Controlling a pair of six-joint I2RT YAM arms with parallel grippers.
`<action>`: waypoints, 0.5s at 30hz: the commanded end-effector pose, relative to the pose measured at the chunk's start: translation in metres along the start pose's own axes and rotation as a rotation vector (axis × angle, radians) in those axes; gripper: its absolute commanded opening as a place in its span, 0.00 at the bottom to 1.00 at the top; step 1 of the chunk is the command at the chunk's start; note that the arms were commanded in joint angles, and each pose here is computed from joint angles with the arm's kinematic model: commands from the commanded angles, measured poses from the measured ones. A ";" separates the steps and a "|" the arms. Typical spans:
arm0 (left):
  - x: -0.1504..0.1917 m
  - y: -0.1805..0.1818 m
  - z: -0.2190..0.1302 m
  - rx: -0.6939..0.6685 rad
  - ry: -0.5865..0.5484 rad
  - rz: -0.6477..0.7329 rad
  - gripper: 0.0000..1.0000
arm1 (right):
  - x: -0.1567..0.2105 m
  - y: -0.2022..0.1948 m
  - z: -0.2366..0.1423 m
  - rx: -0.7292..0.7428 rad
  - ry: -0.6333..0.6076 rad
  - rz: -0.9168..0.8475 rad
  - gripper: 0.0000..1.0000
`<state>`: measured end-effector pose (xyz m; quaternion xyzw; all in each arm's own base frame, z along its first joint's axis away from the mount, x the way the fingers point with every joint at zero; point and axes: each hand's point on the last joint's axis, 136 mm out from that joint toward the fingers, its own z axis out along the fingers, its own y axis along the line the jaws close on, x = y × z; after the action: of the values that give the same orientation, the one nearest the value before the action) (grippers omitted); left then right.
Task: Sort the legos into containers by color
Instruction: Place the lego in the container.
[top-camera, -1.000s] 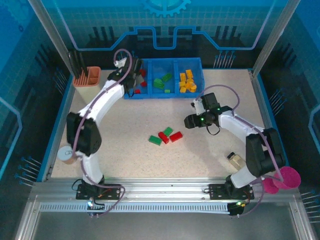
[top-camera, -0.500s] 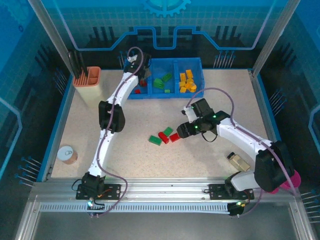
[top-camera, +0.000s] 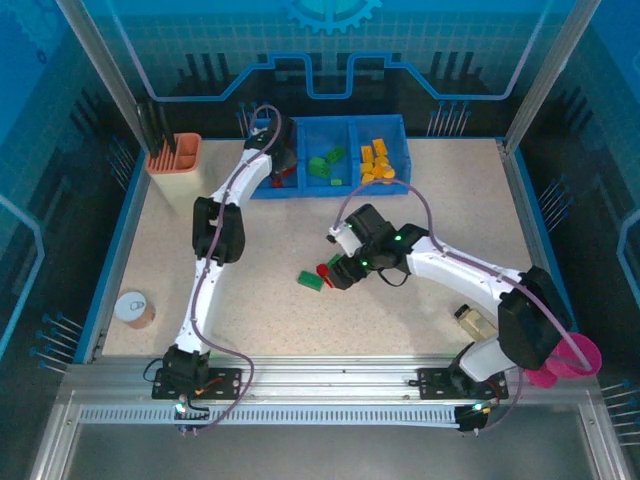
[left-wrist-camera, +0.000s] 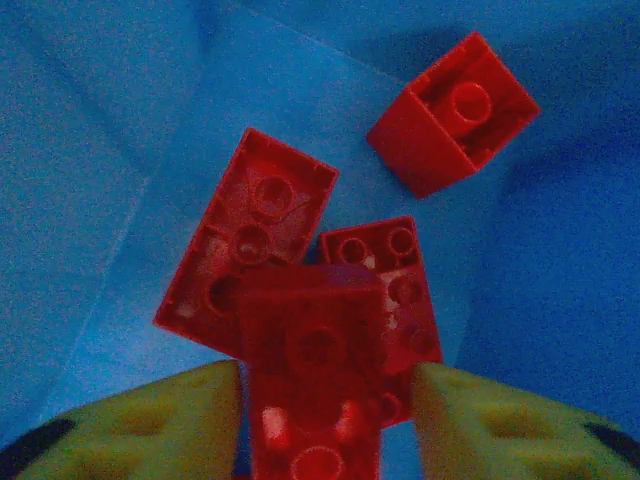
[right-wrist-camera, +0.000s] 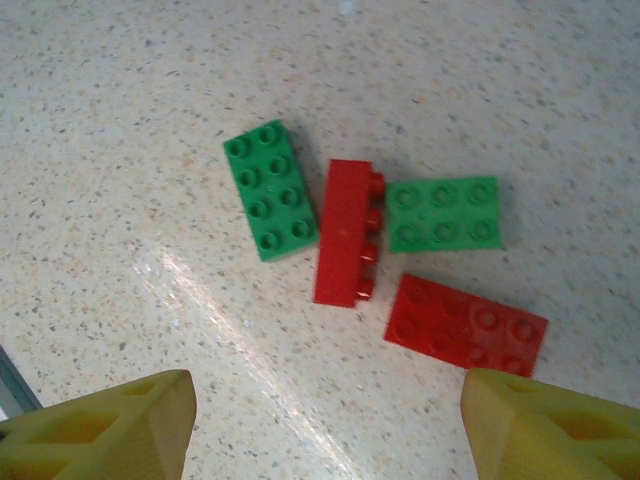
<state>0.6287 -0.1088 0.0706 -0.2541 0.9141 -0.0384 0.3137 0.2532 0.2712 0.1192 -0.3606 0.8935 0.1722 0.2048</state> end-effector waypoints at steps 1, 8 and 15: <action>-0.017 -0.022 -0.038 0.094 -0.030 0.008 0.62 | -0.012 0.011 0.009 0.008 0.005 -0.084 0.72; -0.034 -0.032 -0.082 0.175 -0.067 0.024 0.69 | -0.025 0.011 0.038 0.011 0.032 -0.043 0.66; -0.050 -0.040 -0.128 0.253 -0.108 0.020 0.70 | -0.026 0.016 0.066 0.018 0.084 -0.051 0.65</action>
<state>0.6096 -0.1220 0.1722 -0.2228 0.8967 -0.1052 0.3676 0.2739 0.3160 0.0803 -0.3855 0.8939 0.1471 0.1751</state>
